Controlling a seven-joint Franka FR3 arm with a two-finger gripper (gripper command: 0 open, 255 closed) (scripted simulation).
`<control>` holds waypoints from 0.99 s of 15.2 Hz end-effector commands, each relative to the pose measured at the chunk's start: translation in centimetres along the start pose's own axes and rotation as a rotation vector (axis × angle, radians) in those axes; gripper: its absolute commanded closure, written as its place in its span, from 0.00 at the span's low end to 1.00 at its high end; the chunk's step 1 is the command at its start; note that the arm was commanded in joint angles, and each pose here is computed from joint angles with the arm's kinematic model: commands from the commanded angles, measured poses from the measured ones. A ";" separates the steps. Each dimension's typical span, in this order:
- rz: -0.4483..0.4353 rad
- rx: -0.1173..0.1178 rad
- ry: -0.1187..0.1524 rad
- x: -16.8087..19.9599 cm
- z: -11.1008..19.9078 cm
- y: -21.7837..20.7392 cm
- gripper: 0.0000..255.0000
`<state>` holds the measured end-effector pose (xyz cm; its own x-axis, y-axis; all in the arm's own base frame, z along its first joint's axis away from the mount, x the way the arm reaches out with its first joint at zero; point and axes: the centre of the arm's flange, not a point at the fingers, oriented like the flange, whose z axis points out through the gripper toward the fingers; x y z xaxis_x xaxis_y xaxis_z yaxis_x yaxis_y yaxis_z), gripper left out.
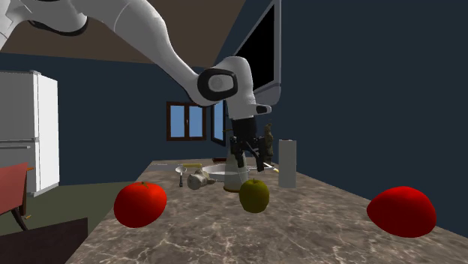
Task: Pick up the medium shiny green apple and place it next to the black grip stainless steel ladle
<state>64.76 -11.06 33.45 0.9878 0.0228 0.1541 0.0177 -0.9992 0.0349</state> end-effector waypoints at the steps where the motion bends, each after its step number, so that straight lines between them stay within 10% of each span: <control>1: 0.000 0.000 0.000 -0.1 1.2 0.0 0.00; 11: 0.000 0.000 0.000 -0.1 2.5 0.0 0.00; 12: 0.000 0.000 0.000 -0.1 2.5 0.0 1.00; 15: 0.000 0.000 0.000 -0.1 2.5 0.0 1.00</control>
<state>65.07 -11.17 30.95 0.9877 0.0229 0.1544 0.0177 -0.9992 0.0351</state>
